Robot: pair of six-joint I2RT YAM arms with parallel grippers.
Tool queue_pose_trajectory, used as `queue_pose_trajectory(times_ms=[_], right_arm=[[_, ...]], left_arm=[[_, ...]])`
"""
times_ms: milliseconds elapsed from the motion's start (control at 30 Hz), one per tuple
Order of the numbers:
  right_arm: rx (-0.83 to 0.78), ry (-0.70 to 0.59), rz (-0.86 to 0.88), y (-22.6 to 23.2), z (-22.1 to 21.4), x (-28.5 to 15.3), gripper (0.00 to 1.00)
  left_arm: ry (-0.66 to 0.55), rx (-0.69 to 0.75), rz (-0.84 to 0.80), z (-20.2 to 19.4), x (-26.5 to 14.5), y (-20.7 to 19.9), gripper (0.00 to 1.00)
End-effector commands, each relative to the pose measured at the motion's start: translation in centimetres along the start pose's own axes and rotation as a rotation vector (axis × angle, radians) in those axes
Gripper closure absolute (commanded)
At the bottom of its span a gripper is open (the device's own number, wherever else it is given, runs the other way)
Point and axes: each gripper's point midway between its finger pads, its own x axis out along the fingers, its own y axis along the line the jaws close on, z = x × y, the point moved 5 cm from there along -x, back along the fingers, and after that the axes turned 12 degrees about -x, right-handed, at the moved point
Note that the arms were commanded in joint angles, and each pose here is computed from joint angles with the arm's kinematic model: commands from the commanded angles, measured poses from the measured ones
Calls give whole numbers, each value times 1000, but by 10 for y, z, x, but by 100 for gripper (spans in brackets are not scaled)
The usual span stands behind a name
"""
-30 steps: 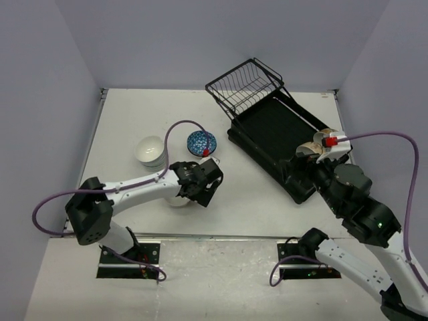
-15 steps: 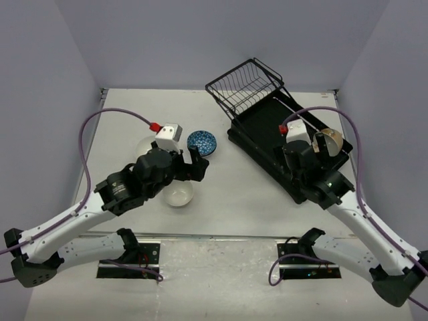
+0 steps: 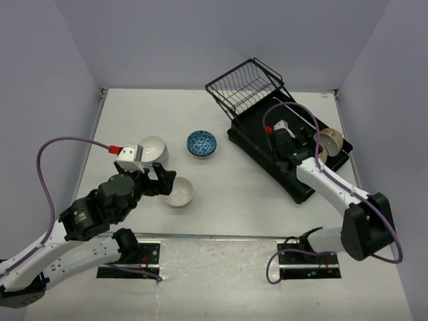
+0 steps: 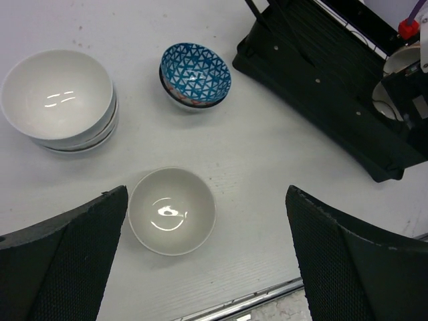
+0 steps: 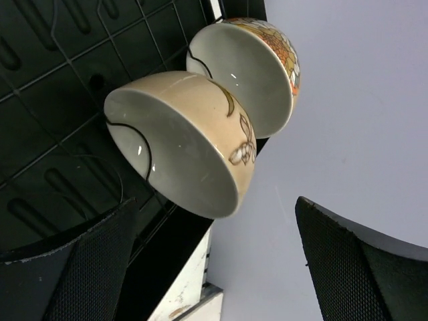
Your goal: Unload the bowls from the dish rack
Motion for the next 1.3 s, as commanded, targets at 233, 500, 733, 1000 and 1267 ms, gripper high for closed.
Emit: queue_pose_trajectory(times_ms=[233, 500, 733, 1000, 1267], right_arm=[[-8, 141, -181, -10, 2, 34, 26], [-27, 189, -190, -4, 0, 50, 50], [-16, 227, -219, -4, -1, 54, 66], [18, 217, -237, -12, 2, 51, 100], [59, 200, -267, -25, 3, 43, 100]], left_arm=[[-8, 59, -59, -6, -6, 9, 0], [-40, 37, -131, 0, -17, 7, 0], [-43, 35, -161, 1, -21, 6, 0], [-38, 42, -168, 0, -20, 5, 0], [-27, 53, -161, -2, -17, 4, 0]])
